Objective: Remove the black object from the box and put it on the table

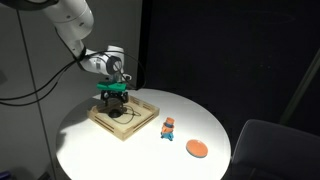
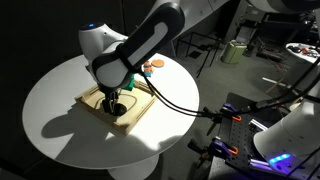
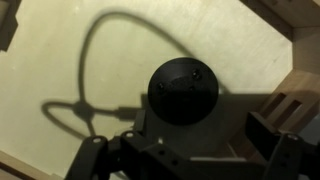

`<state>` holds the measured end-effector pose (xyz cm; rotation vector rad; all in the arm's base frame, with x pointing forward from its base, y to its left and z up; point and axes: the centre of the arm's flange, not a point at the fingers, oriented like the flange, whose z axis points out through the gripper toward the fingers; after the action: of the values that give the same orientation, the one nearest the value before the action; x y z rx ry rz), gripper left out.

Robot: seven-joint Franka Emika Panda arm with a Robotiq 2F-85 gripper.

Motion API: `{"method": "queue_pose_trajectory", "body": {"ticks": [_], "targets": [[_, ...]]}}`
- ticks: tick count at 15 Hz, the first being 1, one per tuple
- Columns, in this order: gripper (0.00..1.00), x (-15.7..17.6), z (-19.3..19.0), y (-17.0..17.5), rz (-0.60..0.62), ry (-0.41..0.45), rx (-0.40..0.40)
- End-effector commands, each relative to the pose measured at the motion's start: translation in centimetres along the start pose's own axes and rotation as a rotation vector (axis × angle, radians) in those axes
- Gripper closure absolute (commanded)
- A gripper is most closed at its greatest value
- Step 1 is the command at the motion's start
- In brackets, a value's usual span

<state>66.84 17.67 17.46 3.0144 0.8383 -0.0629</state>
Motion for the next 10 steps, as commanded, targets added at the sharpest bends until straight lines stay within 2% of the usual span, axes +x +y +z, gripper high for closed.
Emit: {"method": "queue_pose_trajectory", "body": {"ticks": [1, 7, 9, 10], "targets": [[0.00, -1.27, 0.09, 0.04, 0.096, -0.033, 0.018], [0.00, -1.71, 0.82, 0.25, 0.155, -0.062, 0.032], [0.25, -1.69, 0.84, 0.19, 0.158, -0.070, 0.034], [0.34, -1.68, 0.83, 0.16, 0.157, -0.073, 0.035]]}}
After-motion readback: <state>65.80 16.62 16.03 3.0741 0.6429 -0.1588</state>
